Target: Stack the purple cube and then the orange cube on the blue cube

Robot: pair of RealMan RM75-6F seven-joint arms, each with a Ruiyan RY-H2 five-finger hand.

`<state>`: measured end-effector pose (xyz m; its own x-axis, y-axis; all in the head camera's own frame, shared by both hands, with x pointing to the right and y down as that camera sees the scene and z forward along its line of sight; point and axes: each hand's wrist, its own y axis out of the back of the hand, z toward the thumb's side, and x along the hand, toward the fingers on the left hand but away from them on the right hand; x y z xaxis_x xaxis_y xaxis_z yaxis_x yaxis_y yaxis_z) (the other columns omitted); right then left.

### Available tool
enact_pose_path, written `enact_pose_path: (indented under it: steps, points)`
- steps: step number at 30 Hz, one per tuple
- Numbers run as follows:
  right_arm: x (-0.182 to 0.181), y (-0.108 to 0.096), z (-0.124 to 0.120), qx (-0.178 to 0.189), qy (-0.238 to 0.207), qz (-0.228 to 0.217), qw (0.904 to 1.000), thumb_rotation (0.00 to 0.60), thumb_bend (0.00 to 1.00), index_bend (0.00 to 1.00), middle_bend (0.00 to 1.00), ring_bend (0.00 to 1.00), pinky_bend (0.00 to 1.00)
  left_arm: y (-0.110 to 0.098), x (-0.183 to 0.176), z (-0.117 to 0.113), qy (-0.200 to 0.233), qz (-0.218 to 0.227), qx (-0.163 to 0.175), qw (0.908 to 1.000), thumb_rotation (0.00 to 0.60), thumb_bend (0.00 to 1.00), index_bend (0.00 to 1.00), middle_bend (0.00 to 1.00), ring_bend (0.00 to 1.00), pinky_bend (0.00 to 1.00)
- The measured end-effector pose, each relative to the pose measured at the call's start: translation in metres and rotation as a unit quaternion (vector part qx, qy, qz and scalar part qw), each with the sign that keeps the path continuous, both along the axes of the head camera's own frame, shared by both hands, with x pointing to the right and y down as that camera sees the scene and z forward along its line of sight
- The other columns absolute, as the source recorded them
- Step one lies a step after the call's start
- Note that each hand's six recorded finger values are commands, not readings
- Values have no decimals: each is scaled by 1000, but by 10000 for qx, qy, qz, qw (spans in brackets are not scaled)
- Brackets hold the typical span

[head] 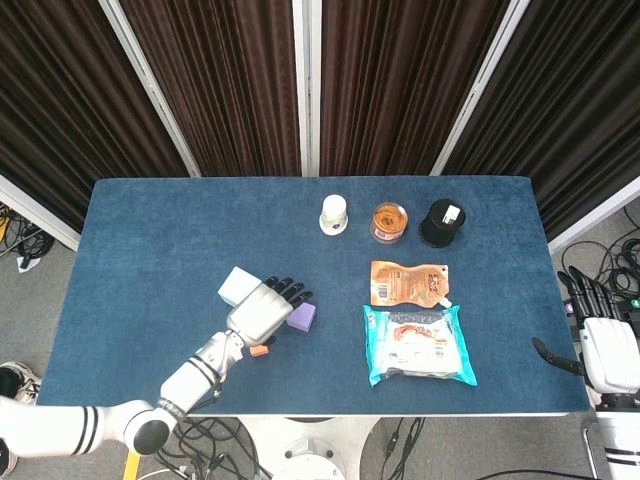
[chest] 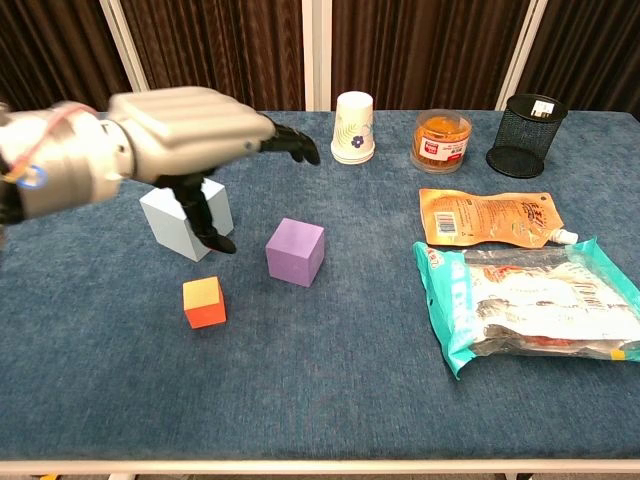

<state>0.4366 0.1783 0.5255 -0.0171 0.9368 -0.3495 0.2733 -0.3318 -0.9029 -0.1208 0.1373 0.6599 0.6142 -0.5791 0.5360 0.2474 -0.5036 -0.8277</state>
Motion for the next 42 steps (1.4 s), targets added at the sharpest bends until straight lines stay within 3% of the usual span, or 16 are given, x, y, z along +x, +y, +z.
enact_pose_path:
  steps: [5,14,25,42]
  points:
    - [3,2,-3,36,-50,32,10000,600,129,0,0,0,0,-2,20,10,-190,277,144,9993,600,135,224,292,185,270]
    - [5,1,-4,47,-97,55,9999,600,128,0,0,0,0,-1,31,28,-352,265,226,9988,600,155,286,356,207,253]
    - [7,0,-4,39,-130,89,9999,600,128,0,0,0,0,6,29,53,-556,218,42,9982,600,166,301,373,208,247]
    - [10,-3,-3,9,-127,145,9998,600,141,0,0,0,0,-7,34,73,-702,203,67,9973,600,240,372,455,227,246]
